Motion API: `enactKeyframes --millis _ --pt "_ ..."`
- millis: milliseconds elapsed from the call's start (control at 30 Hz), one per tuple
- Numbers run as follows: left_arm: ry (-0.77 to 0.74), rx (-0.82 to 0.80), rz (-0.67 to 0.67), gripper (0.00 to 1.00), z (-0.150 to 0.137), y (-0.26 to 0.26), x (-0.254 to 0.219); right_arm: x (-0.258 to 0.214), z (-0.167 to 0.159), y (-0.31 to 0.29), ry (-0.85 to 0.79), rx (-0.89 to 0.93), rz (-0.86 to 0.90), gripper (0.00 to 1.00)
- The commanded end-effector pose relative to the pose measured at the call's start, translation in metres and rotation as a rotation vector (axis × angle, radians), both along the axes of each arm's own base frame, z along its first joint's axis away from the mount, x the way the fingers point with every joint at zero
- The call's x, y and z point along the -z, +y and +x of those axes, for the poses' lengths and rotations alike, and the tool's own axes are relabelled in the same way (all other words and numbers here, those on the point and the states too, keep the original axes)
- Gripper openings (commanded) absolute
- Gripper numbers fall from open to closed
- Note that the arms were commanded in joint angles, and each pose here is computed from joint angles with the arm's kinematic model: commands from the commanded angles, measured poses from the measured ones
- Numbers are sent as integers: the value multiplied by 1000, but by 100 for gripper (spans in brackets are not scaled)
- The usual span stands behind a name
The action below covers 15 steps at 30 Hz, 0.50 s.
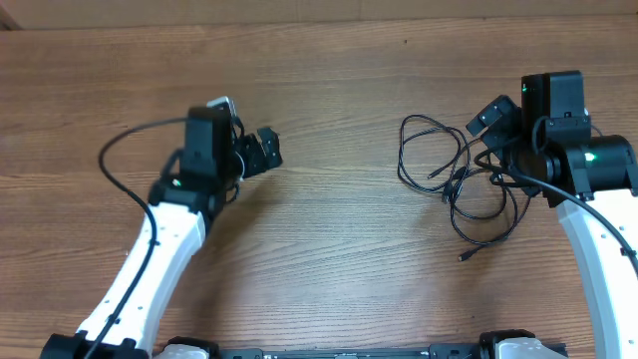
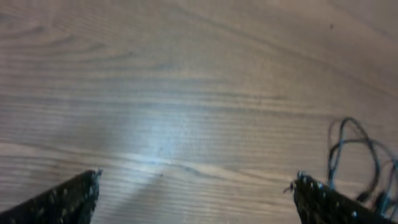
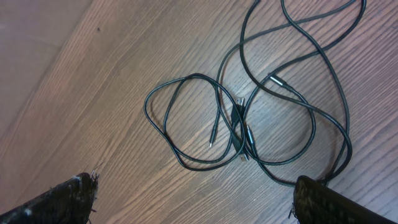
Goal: Untangle cables
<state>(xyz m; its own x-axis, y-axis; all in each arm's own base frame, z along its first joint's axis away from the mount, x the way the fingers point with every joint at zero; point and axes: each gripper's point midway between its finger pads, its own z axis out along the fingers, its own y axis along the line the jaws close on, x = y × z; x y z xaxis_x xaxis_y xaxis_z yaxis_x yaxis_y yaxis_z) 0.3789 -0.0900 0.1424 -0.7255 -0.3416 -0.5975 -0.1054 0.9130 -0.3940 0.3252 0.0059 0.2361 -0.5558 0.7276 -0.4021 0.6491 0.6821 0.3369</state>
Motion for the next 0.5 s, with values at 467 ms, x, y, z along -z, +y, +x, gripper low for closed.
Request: enactKeyframes --millis 467 --pt "-391 46 129 100 -53 24 26 2 0 -1 2 5 2 100"
